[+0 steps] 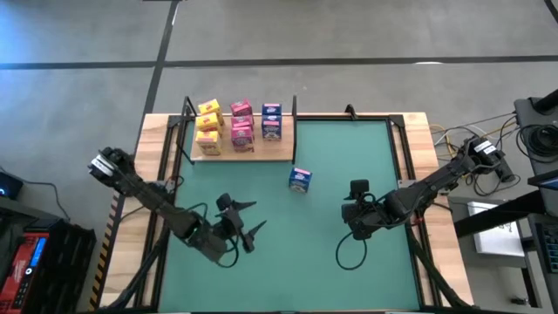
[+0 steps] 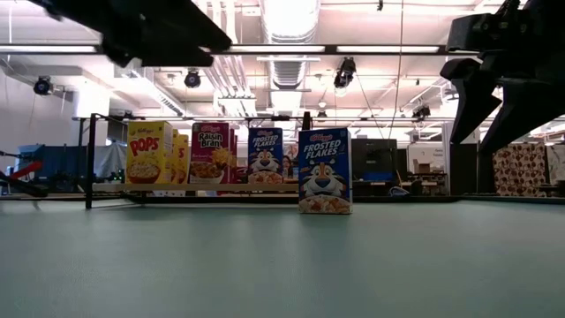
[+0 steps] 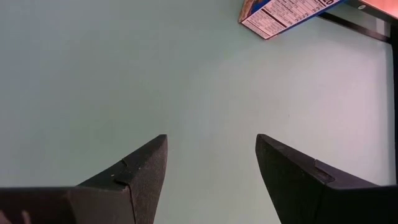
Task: Stack cereal on shelf
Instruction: Put the blue cereal box on the shelf aligned with the other blue cereal boxes
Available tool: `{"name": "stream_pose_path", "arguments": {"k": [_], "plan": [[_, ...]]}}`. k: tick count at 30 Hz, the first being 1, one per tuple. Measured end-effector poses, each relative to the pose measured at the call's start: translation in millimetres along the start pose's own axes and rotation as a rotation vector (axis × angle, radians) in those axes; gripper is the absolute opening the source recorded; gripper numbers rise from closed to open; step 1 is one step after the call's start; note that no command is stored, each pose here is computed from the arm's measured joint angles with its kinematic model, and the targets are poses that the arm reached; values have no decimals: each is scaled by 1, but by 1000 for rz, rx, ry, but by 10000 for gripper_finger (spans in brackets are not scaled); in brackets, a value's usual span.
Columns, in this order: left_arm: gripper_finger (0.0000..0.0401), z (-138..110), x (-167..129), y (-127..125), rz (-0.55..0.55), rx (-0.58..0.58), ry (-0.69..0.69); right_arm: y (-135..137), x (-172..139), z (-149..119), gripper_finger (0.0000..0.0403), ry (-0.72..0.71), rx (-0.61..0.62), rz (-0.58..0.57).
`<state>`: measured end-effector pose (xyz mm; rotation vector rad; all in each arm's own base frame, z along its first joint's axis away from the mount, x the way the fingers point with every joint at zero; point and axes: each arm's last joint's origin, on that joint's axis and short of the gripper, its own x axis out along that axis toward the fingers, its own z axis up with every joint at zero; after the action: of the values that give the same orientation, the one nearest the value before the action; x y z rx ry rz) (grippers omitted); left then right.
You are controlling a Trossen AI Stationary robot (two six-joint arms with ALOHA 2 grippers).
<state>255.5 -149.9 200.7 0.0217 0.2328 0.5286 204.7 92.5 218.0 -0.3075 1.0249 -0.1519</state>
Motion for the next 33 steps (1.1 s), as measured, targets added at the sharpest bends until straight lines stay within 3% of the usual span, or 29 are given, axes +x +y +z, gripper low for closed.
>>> {"name": "stream_pose_path", "arguments": {"k": [3, 7, 11, 25, 33], "plan": [[292, 3, 16, 8, -4, 62, 29, 0, 0, 0, 233, 0, 0, 0], [292, 6, 47, 25, -71, 50, 104, 0, 0, 0, 233, 0, 0, 0], [292, 8, 69, 43, -71, 84, 136, 0, 0, 0, 233, 0, 0, 0], [292, 15, 92, 61, -227, 328, 131, 0, 0, 0, 233, 0, 0, 0], [292, 37, 111, 70, -332, 449, 69, 0, 0, 0, 233, 0, 0, 0]]}}
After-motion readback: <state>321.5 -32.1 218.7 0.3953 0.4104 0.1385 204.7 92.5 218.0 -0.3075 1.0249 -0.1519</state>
